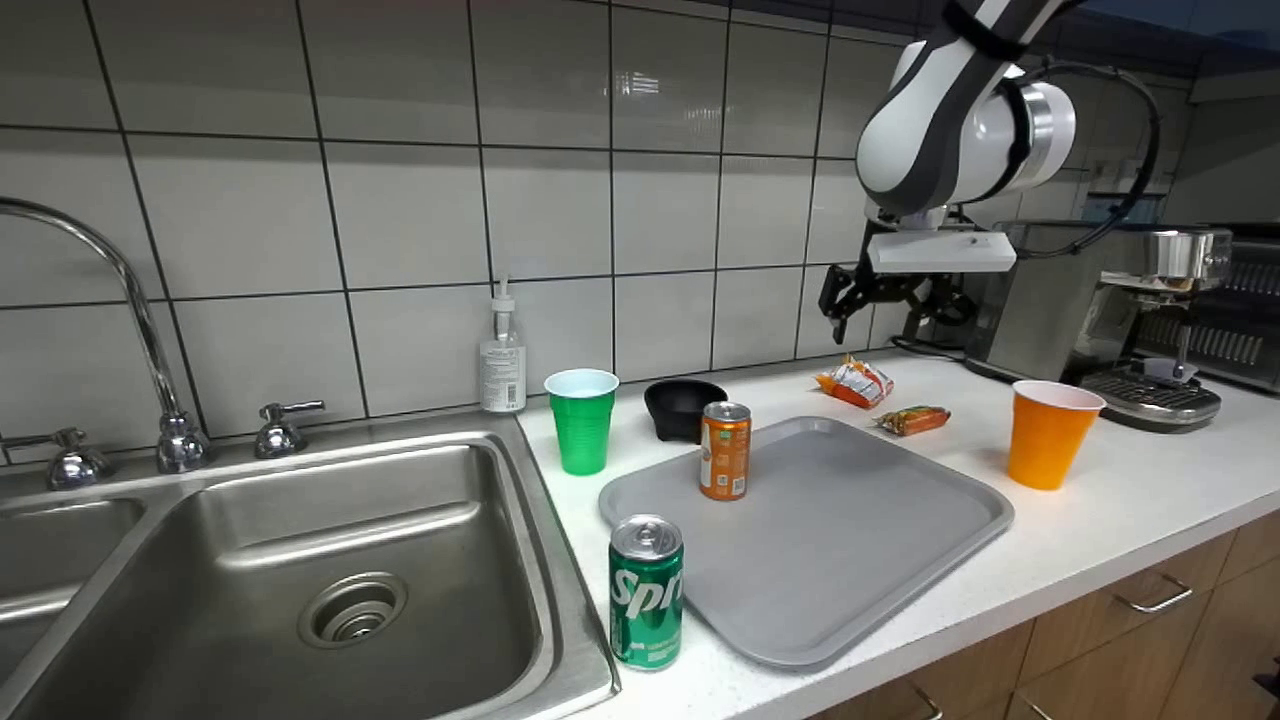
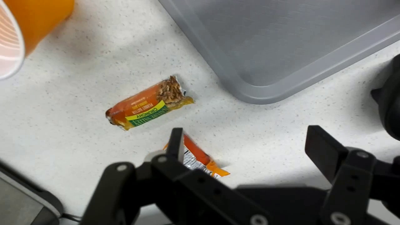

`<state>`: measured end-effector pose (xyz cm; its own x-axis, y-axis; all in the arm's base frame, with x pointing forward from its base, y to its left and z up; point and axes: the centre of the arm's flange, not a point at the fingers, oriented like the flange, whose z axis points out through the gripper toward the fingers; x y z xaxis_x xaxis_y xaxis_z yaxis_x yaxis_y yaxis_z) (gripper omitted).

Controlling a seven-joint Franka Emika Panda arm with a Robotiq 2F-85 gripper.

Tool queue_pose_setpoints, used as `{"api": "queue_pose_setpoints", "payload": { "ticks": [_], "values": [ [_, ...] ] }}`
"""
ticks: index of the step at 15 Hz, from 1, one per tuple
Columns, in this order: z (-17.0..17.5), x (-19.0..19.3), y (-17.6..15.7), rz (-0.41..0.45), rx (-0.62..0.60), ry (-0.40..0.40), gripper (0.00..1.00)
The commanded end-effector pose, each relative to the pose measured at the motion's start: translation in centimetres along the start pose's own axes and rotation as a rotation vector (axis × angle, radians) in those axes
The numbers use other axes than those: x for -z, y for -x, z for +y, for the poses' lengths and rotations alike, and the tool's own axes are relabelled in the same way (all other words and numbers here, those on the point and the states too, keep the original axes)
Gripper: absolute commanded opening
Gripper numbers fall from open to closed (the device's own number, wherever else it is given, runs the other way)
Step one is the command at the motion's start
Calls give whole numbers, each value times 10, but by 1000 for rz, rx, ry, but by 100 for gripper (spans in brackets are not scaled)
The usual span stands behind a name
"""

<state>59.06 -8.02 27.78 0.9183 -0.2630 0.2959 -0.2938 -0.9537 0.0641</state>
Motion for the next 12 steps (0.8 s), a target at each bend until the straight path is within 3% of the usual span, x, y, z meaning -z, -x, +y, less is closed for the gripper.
{"api": "queue_pose_setpoints", "payload": {
  "ticks": [1, 8, 12],
  "values": [
    [16, -9, 0, -1, -79, 27, 100],
    [39, -18, 4, -10, -207, 72, 100],
    [43, -22, 3, -26, -189, 58, 100]
  ]
}}
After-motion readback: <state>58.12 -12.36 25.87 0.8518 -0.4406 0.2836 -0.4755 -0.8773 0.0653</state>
